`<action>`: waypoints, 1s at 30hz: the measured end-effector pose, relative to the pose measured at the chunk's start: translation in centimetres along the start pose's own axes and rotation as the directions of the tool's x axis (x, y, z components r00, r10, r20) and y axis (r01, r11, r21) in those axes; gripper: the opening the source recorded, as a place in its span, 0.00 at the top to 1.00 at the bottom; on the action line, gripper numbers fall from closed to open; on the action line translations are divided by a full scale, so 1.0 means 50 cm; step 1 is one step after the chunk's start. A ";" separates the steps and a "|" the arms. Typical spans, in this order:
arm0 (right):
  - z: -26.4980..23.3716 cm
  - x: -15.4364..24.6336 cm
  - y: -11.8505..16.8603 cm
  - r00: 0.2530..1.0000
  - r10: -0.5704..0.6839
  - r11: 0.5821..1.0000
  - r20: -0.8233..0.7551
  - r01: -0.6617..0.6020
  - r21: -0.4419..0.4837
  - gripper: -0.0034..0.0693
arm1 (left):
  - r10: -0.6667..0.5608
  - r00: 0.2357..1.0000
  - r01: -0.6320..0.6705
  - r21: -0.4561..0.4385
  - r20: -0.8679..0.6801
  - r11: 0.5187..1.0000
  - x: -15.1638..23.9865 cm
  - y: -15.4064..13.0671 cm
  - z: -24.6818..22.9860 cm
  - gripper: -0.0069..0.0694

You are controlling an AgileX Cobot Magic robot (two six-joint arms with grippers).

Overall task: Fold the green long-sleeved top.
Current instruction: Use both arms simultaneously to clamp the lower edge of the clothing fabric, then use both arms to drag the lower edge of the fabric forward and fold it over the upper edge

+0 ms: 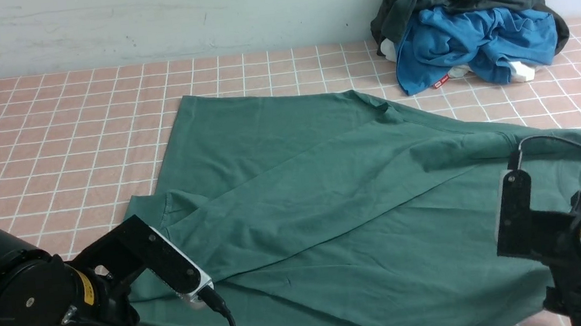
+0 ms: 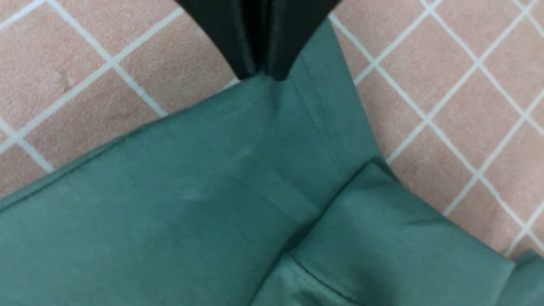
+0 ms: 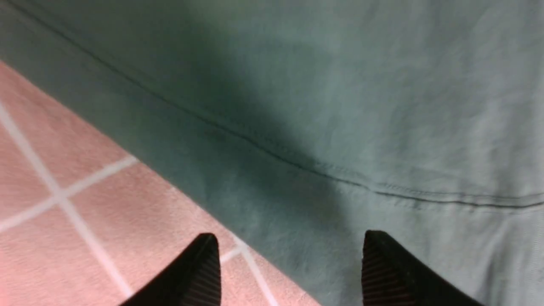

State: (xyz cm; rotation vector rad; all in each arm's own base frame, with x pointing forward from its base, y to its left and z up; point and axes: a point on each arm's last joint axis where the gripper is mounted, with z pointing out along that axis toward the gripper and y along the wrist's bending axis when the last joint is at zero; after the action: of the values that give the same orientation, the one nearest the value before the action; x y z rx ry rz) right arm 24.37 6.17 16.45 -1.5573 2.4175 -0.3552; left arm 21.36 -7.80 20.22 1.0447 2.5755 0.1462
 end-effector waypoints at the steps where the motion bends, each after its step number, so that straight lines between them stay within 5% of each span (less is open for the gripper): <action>1: 0.011 0.000 0.000 1.000 0.001 1.000 -0.015 -0.001 -0.005 0.38 | 0.002 1.000 -0.002 -0.007 -0.004 1.000 0.000 0.002 -0.001 0.91; 6: 0.033 -0.003 -0.002 0.999 -0.006 1.000 -0.049 0.005 -0.019 0.45 | -0.010 1.000 0.010 -0.025 -0.018 1.000 0.001 0.006 -0.003 0.91; 13: 0.035 -0.009 -0.004 0.999 0.027 1.000 -0.035 -0.027 0.001 0.88 | -0.041 0.999 0.042 -0.036 0.009 0.998 0.001 0.007 -0.016 0.91; 15: 0.022 -0.007 -0.006 0.998 0.063 0.998 -0.023 -0.062 0.019 0.93 | -0.082 0.996 0.083 -0.047 0.038 0.995 0.002 0.009 -0.030 0.91; 23: -0.102 0.011 -0.022 0.985 0.124 0.975 0.120 -0.144 0.170 0.94 | -0.275 0.927 0.312 -0.116 0.253 0.943 0.015 0.025 -0.122 0.91; 30: -0.129 -0.002 -0.104 0.918 0.175 0.897 0.357 -0.297 0.326 0.94 | -0.341 0.809 0.471 -0.182 0.479 0.863 -0.101 0.124 -0.170 0.91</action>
State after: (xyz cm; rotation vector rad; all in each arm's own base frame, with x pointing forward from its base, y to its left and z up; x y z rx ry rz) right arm 26.72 4.65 24.23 -1.0460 2.1022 -0.4459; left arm 25.69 -6.51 31.01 0.3371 2.2118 0.1570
